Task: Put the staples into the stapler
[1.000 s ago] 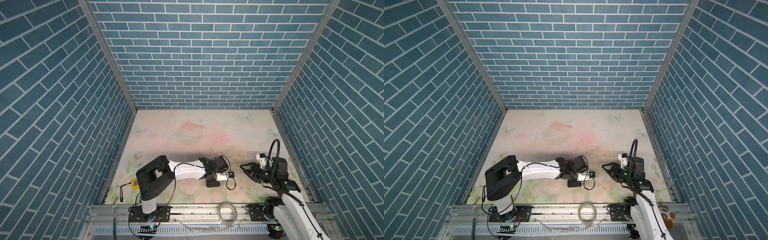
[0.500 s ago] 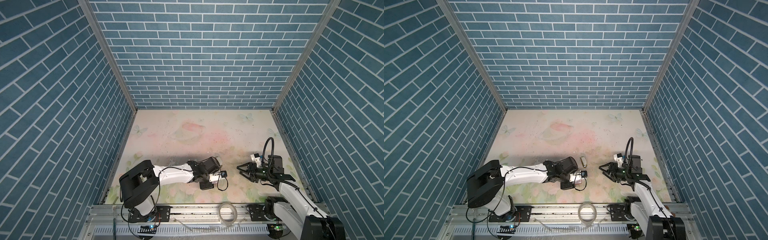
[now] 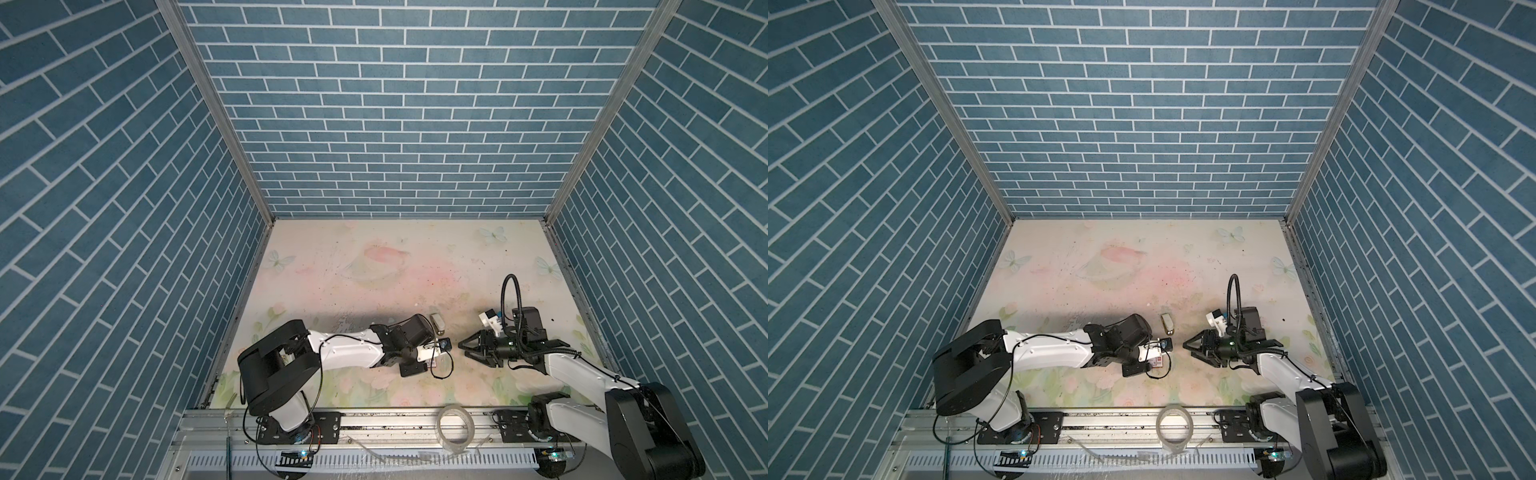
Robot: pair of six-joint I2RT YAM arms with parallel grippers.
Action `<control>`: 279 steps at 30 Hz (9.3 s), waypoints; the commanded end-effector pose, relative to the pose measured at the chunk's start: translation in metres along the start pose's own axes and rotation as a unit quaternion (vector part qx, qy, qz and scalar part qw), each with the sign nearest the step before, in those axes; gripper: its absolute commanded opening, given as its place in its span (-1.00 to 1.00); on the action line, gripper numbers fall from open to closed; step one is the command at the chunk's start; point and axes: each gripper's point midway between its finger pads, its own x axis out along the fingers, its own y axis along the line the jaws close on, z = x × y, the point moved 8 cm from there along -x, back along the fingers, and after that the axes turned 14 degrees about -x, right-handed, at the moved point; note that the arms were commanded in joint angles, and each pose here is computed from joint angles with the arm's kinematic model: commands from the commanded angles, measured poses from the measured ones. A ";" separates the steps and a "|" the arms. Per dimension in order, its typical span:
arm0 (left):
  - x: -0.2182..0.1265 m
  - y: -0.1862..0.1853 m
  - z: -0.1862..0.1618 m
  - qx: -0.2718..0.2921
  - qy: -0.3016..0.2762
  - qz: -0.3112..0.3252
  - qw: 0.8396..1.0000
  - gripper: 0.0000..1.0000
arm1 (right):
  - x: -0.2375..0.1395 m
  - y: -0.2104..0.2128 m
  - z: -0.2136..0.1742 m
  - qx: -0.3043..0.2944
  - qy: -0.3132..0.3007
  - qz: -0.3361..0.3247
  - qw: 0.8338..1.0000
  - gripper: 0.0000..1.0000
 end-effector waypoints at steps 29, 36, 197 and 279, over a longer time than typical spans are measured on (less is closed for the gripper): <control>0.016 -0.004 -0.023 -0.011 0.047 -0.041 0.998 -0.28 | 0.052 0.004 -0.004 -0.028 0.022 0.003 0.999 0.08; 0.019 -0.004 -0.025 -0.011 0.051 -0.041 0.998 -0.29 | 0.063 0.006 -0.005 -0.025 0.034 0.016 0.999 0.06; 0.018 -0.001 -0.024 -0.009 0.025 -0.062 0.998 -0.18 | 0.089 0.001 -0.012 0.011 0.101 0.040 0.994 -0.09; 0.030 -0.009 -0.018 0.012 0.033 -0.107 0.994 -0.27 | 0.081 0.002 -0.014 -0.008 0.064 0.041 0.997 -0.11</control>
